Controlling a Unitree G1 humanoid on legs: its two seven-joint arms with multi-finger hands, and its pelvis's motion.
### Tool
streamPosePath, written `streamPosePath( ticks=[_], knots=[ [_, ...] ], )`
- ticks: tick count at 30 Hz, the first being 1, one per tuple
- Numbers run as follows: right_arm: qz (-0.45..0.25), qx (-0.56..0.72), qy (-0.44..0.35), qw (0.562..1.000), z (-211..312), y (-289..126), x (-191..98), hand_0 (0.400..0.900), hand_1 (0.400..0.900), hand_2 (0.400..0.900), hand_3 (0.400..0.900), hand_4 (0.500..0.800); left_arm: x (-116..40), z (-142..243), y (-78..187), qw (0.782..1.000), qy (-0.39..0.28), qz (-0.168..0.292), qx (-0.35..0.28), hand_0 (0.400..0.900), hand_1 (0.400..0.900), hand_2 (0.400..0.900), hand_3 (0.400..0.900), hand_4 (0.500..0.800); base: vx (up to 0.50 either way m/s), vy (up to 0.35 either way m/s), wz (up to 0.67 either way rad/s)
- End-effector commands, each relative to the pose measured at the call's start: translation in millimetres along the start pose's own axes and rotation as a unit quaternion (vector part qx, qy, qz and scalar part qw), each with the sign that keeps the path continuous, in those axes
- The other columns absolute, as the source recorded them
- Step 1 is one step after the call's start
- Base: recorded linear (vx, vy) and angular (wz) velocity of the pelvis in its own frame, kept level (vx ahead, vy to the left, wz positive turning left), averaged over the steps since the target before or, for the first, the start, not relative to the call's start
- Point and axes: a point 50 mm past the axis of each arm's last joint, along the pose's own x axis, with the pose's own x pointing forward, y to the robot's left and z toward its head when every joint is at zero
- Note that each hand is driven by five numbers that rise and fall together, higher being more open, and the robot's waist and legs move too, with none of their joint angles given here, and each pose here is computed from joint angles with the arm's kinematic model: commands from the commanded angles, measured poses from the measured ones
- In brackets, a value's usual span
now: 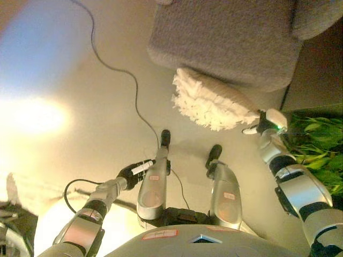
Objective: Pick up the pillow and put it on the sofa.
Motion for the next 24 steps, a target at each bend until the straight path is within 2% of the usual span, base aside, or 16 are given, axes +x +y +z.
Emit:
streamPosePath(
  ticks=[1, 5, 12, 24],
  knots=[
    [-0.063, -0.021, 0.025, 0.997, -10.3, -54.5, 11.9, 0.9, 0.9, 0.9, 0.9, 0.8, -0.7, 8.8, -15.5, 0.996, -0.044, -0.077, -0.026, 0.9, 0.9, 0.9, 0.9, 0.8, -0.074, 0.029, 0.06],
    [-0.098, -0.027, 0.022, 0.995, -2.0, -84.0, 15.9, 0.9, 0.9, 0.9, 0.9, 0.8, -4.0, 13.8, -20.1, 0.991, -0.068, -0.108, -0.03, 0.9, 0.9, 0.9, 0.9, 0.8, -0.057, 0.036, 0.02],
    [-0.156, -0.03, 0.028, 0.987, 4.8, -132.9, 17.0, 0.9, 0.9, 0.9, 0.9, 0.8, -10.2, 16.1, -23.8, 0.985, -0.097, -0.134, -0.041, 0.9, 0.9, 0.9, 0.9, 0.8, -0.003, 0.044, 0.0],
    [-0.208, -0.021, 0.032, 0.977, 17.4, -191.4, 11.4, 0.9, 0.9, 0.9, 0.9, 0.8, -22.1, 8.9, -30.8, 0.974, -0.13, -0.175, -0.067, 0.9, 0.9, 0.9, 0.9, 0.8, 0.024, 0.029, -0.03]
  ],
)
